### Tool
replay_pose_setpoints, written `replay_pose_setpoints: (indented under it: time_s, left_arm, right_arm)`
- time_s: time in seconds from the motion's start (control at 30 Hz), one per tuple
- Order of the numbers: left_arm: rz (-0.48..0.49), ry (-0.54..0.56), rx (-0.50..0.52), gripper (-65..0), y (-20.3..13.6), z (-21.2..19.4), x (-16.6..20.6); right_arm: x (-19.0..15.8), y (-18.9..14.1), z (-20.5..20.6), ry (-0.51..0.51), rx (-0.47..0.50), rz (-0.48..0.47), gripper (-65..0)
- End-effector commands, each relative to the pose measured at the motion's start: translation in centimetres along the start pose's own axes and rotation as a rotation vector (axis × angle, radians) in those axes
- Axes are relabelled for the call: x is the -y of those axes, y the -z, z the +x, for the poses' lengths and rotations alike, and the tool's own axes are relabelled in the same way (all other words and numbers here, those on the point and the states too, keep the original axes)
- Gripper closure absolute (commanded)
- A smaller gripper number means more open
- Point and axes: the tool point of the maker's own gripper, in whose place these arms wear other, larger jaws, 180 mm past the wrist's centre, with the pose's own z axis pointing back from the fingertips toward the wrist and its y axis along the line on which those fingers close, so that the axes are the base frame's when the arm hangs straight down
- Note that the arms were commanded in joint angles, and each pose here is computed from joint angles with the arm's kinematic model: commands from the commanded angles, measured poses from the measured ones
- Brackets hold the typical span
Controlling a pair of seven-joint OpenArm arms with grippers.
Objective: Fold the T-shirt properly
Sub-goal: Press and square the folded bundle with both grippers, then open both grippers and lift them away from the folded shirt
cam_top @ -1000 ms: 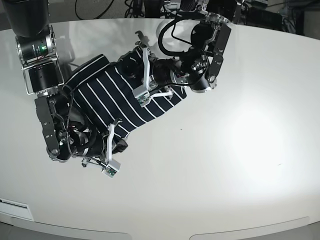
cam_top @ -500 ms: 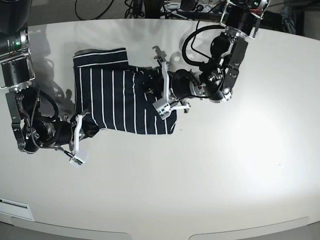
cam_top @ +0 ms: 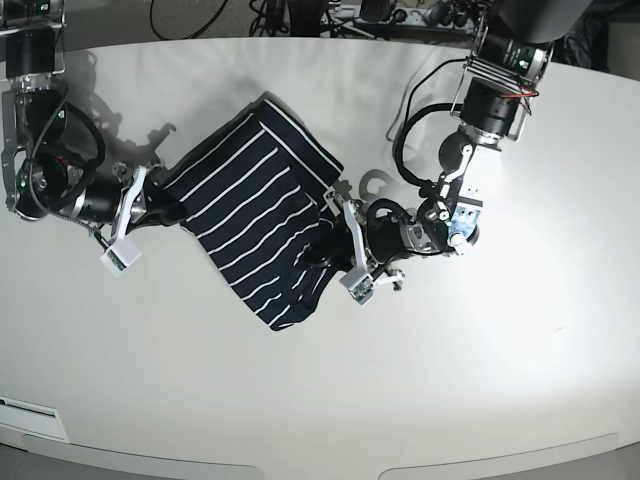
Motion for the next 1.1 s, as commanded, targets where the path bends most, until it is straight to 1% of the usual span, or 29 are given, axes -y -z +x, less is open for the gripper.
replay_pose_setpoints:
  time_s: [0.0, 0.13, 0.3, 0.37, 0.5, 0.6, 0.67, 0.73, 0.83, 0.9, 0.93, 1.0, 1.03, 1.07]
  left_arm:
    - [0.027, 0.031, 0.025, 0.0, 0.1, 1.5, -0.8]
    - [0.018, 0.066, 0.116, 0.0, 1.1, 3.9, 0.1]
    - [-0.03, 0.059, 0.175, 0.0, 3.2, 6.4, 2.9]
    - [-0.044, 0.055, 0.194, 0.0, 3.8, 7.2, 3.6]
    - [-0.036, 0.08, 0.199, 0.0, 3.7, 8.4, 3.0]
    - [-0.017, 0.107, 0.125, 0.0, 3.6, 8.1, 1.9]
    - [-0.004, 0.118, 0.076, 0.0, 3.4, 7.5, 1.2]
    - [0.007, 0.12, 0.048, 0.0, 2.9, 6.8, 0.6]
    - [0.01, 0.101, 0.026, 0.0, 1.9, 6.5, -0.1]
    - [0.007, 0.087, 0.037, 0.0, 0.7, 7.4, -0.4]
    - [0.0, 0.072, 0.055, 0.0, 0.0, 8.2, -0.4]
    - [-0.038, 0.013, 0.117, 0.0, -2.1, 10.4, -0.1]
    - [-0.076, -0.021, 0.155, 0.0, -3.2, 11.4, 0.3]
    - [-0.114, -0.06, 0.196, 0.0, -4.5, 12.4, 0.8]
  right_arm:
    - [-0.8, -0.5, 1.3, -0.018, 0.06, 0.012, 0.0]
    - [-4.7, 0.7, 0.3, 0.037, 0.121, 0.066, 0.0]
    - [-9.1, 2.3, -0.5, 0.109, 0.173, 0.145, 0.0]
    - [-10.1, 2.7, -0.7, 0.119, 0.18, 0.149, 0.0]
    - [-10.2, 3.3, -1.2, 0.089, 0.151, 0.095, 0.0]
    - [-8.9, 2.9, -1.2, 0.041, 0.122, 0.022, 0.0]
    - [-8.2, 2.1, -0.6, 0.013, 0.131, -0.025, 0.0]
    - [-7.5, 0.9, 0.3, -0.009, 0.16, -0.066, 0.0]
    - [-6.7, -1.4, 2.3, -0.055, 0.224, -0.134, 0.0]
    - [-6.7, -3.3, 3.9, -0.075, 0.29, -0.142, 0.0]
    - [-6.9, -4.4, 4.8, -0.077, 0.337, -0.132, 0.0]
    - [-7.6, -6.8, 7.0, -0.061, 0.476, -0.091, 0.0]
    - [-8.1, -7.9, 7.9, -0.044, 0.547, -0.056, 0.0]
    - [-8.4, -8.9, 8.6, -0.03, 0.598, -0.027, 0.0]
